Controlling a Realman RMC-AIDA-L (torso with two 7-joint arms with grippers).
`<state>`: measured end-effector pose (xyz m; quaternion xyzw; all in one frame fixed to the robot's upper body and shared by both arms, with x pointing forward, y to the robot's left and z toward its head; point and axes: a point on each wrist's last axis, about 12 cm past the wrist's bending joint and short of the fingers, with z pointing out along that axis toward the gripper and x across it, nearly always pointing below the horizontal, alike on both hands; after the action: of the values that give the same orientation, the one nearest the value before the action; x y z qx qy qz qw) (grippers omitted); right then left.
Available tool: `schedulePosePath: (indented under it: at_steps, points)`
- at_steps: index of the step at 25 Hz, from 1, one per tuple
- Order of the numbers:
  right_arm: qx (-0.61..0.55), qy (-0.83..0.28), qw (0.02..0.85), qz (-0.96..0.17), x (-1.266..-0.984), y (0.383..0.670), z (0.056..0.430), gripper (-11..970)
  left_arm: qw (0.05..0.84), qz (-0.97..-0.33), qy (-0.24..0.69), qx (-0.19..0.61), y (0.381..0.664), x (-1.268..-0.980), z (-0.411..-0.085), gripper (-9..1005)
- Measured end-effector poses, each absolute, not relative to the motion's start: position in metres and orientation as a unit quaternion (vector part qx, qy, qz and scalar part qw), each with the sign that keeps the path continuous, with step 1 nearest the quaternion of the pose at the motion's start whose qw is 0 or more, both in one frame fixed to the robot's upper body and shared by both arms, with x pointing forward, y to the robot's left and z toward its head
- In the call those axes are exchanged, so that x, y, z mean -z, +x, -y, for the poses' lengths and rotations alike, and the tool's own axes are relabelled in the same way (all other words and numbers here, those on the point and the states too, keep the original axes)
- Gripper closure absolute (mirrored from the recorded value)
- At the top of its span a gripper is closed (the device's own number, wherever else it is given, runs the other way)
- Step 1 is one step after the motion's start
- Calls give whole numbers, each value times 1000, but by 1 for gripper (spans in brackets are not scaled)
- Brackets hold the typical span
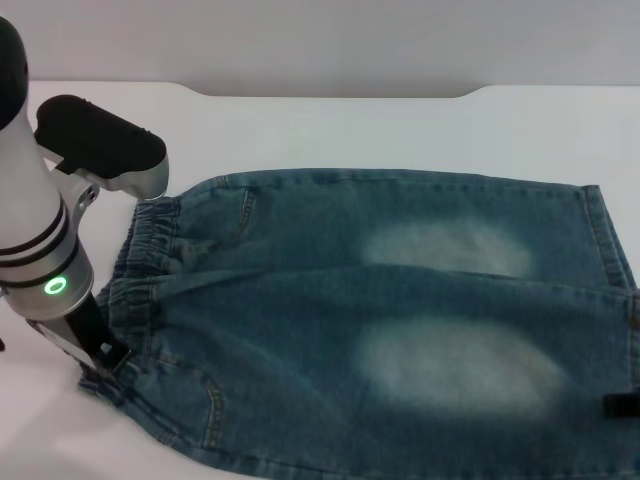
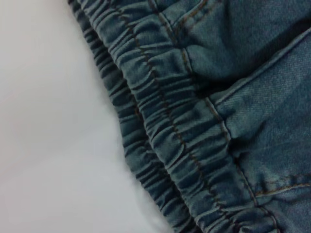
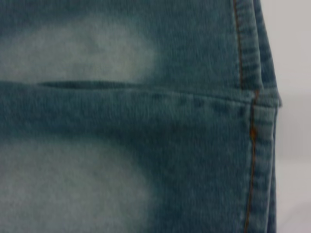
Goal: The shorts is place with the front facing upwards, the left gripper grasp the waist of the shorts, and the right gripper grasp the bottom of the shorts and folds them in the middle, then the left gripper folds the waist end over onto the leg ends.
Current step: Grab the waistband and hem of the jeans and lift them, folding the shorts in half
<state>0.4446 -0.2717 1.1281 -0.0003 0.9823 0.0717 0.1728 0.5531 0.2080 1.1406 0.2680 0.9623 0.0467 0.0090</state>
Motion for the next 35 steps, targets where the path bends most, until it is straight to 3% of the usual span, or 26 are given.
schedulePosePath:
  at_steps: [35]
  points:
    - [-73, -21, 157, -985, -1126, 434, 269, 464, 20, -959, 277, -48, 558, -1147, -203, 970]
